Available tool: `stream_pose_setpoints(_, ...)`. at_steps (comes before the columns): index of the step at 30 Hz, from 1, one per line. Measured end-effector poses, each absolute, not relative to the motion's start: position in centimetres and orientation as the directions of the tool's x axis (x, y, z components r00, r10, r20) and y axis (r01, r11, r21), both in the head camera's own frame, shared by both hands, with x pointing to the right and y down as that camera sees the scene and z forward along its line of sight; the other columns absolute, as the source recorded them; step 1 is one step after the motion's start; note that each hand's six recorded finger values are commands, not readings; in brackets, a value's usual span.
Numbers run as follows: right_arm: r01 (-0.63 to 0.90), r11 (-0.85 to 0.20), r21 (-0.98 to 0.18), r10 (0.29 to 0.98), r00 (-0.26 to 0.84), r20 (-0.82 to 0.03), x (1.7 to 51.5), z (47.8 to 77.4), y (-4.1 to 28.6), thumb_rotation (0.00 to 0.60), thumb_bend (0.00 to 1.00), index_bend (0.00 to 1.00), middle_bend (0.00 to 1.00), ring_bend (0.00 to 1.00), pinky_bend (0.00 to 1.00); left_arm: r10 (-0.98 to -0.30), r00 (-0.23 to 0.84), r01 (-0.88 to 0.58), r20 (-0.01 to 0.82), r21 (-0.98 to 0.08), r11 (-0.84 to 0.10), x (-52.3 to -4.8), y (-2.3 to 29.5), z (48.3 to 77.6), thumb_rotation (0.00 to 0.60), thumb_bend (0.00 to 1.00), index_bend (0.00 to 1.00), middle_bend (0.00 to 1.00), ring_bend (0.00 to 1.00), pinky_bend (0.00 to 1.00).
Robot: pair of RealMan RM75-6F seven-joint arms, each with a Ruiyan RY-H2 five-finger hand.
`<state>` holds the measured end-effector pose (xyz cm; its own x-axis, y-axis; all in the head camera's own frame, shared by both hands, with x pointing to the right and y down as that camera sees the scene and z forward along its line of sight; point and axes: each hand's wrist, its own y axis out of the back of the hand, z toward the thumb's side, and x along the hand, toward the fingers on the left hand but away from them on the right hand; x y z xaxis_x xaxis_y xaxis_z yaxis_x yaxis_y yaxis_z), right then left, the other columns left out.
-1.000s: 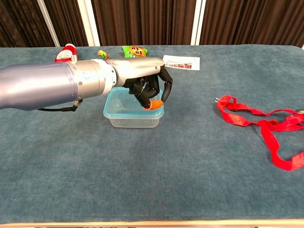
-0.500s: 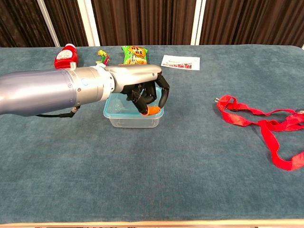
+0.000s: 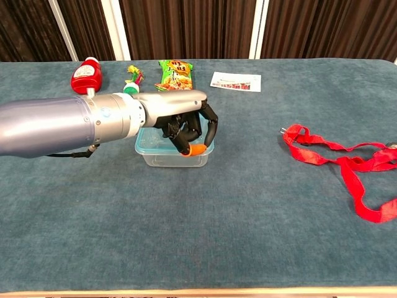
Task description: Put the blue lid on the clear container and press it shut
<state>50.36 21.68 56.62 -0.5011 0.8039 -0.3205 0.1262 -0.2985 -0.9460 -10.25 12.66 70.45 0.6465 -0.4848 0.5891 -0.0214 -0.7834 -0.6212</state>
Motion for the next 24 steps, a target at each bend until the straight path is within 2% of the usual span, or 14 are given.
stream_pose_setpoints(12, 0.127, -0.297, -0.946, 0.802, -0.505, -0.319, 50.53, 56.6, 21.64, 0.6, 0.28, 0.04, 0.0, 0.0, 0.0, -0.457, 0.655, -0.008, 0.602, -0.599, -0.801, -9.7, 13.22, 71.11, 0.6, 0.51, 0.8, 0.87, 0.71, 0.75)
stream_pose_setpoints(24, 0.131, -0.297, -0.946, 0.803, -0.502, -0.321, 50.44, 56.63, 21.62, 0.6, 0.28, 0.04, 0.0, 0.0, 0.0, -0.461, 0.645, 0.047, 0.609, -0.634, -0.772, -9.89, 13.24, 71.49, 0.6, 0.51, 0.8, 0.87, 0.71, 0.75)
